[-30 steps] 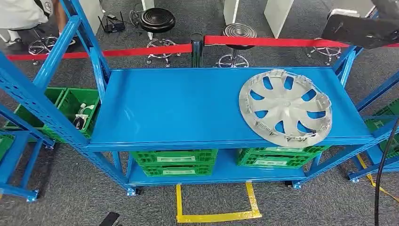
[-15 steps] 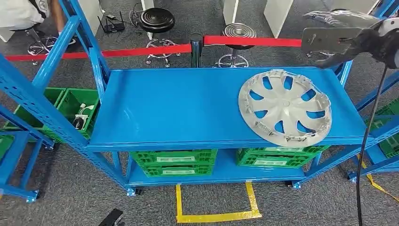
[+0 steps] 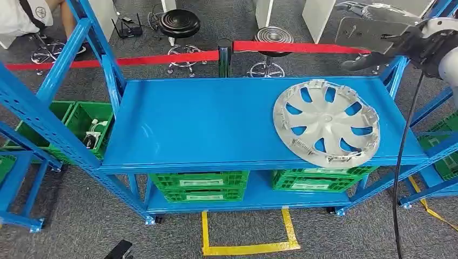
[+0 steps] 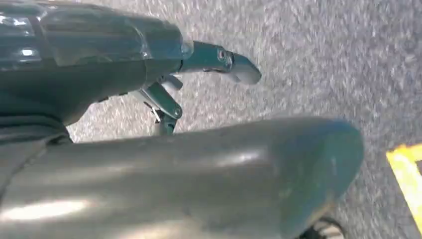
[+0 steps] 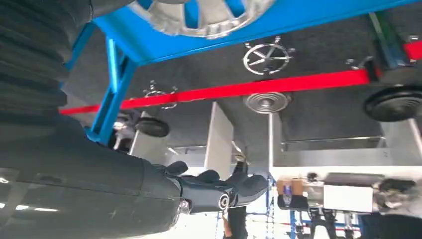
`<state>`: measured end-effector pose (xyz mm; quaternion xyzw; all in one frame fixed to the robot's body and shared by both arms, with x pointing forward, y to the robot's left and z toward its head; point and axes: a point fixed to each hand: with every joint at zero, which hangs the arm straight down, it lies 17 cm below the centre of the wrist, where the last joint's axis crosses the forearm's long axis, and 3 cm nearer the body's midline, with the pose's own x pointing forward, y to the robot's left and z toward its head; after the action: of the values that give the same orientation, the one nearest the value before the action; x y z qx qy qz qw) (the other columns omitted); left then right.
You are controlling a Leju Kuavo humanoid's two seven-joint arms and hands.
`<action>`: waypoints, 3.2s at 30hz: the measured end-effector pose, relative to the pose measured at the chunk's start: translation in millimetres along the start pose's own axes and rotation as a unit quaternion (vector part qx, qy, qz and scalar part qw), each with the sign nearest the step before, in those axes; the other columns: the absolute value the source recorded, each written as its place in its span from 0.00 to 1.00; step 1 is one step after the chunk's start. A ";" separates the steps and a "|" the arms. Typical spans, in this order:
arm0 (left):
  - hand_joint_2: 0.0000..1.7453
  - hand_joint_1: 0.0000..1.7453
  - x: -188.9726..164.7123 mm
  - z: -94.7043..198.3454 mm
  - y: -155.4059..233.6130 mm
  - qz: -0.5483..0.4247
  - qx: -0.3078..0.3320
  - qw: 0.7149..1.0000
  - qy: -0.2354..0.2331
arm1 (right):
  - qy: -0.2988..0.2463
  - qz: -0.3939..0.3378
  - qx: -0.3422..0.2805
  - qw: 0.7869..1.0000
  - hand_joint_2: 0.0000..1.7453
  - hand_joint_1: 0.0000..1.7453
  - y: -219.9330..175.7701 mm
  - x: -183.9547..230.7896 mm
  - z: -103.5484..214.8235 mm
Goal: Take the parts from the cabinet and place them on the table.
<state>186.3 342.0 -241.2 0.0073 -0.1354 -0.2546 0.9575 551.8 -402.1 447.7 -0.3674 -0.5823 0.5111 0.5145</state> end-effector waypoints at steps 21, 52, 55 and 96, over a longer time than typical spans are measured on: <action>0.00 0.00 35.7 8.5 32.5 -0.018 -0.001 1.000 -0.019 | -0.013 -0.070 0.168 0.983 1.00 0.00 126.1 49.7 5.6; 0.00 0.00 49.8 2.2 5.4 0.027 -0.008 0.999 -0.035 | 0.043 0.050 0.245 0.967 1.00 0.00 169.9 -10.6 46.2; 0.00 0.00 50.1 2.3 4.0 0.038 -0.010 0.999 -0.036 | 0.057 0.056 0.251 0.965 1.00 0.00 173.7 -33.5 47.5; 0.00 0.00 73.0 4.5 -1.4 0.072 -0.021 0.995 -0.058 | 0.193 -0.075 0.359 0.910 1.00 0.00 249.7 -135.7 126.4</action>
<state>245.3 305.2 -218.3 -0.0371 -0.1856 -0.1874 0.9639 431.3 -507.2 181.0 -0.2046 -0.2746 0.5648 0.7508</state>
